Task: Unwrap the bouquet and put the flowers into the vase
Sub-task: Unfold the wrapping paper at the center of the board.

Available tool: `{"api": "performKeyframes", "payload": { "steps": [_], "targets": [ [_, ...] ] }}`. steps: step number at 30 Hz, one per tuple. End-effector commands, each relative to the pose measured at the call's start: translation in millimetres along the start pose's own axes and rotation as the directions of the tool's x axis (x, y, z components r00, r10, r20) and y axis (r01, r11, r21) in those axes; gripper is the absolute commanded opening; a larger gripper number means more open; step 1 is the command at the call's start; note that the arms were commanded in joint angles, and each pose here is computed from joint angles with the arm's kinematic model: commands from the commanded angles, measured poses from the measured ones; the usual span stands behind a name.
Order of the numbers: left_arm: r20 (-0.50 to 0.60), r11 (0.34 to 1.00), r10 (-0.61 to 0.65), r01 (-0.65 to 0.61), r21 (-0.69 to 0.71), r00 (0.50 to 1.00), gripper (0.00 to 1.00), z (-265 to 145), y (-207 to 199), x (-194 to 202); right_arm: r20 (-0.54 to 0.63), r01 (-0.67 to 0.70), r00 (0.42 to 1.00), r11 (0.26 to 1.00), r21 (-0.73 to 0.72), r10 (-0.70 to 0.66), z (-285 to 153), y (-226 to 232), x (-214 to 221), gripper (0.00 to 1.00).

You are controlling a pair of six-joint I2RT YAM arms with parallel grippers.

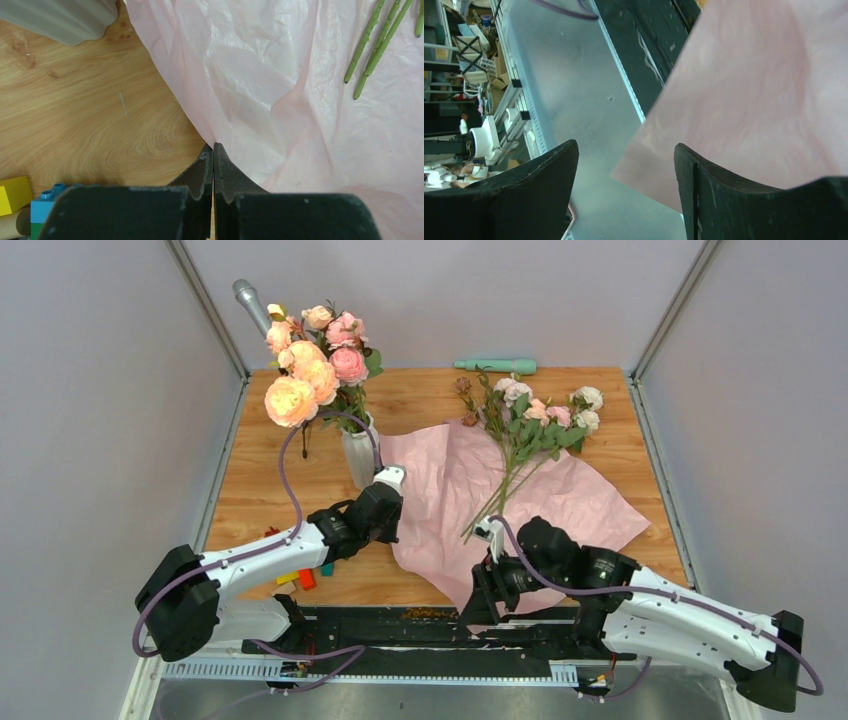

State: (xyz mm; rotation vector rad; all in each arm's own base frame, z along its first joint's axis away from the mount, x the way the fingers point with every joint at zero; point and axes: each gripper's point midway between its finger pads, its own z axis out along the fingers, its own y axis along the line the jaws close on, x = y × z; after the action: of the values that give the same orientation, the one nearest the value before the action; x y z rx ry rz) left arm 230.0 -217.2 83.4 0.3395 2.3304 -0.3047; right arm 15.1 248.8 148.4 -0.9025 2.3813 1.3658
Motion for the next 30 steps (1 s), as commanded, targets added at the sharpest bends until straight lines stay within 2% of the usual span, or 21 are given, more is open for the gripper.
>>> {"api": "performKeyframes", "payload": {
  "steps": [1,5,8,12,14,19,27,29,30],
  "targets": [
    [0.044,1.0,0.006,-0.006,-0.001,0.999,0.0,-1,-2,-19,0.108,0.08,0.99,0.993,0.085,-0.089,-18,12,-42,0.72],
    [0.041,1.0,0.009,-0.01,0.007,0.999,0.0,-1,-4,-18,0.18,0.057,0.98,0.983,0.175,-0.089,-16,1,-63,0.71],
    [0.041,1.0,0.01,-0.01,0.012,0.999,0.0,0,-5,-18,0.197,-0.021,0.98,0.961,0.277,-0.036,-7,-27,-63,0.67],
    [0.034,1.0,0.014,-0.014,0.018,0.999,0.0,0,-6,-18,0.077,-0.09,0.995,0.94,0.329,0.069,20,-57,-30,0.48],
    [0.035,1.0,0.016,-0.017,0.016,0.999,0.0,0,-6,-18,0.001,-0.096,0.995,0.94,0.328,0.101,33,-64,-8,0.44],
    [0.035,1.0,0.021,-0.021,0.002,0.999,0.0,-2,-3,-17,-0.113,-0.051,0.989,0.944,0.327,0.092,54,-69,33,0.44],
    [0.035,1.0,0.023,-0.023,-0.002,0.999,0.0,-5,0,-15,-0.117,-0.073,0.986,0.937,0.342,0.119,65,-84,48,0.48],
    [0.032,1.0,0.032,-0.032,-0.001,0.999,0.08,-5,1,-14,-0.108,-0.068,0.988,0.936,0.345,0.111,64,-85,47,0.51],
    [0.03,0.999,0.035,-0.035,0.002,0.999,0.15,-6,1,-14,-0.104,-0.063,0.989,0.937,0.345,0.105,63,-85,46,0.54]
  ]
}}
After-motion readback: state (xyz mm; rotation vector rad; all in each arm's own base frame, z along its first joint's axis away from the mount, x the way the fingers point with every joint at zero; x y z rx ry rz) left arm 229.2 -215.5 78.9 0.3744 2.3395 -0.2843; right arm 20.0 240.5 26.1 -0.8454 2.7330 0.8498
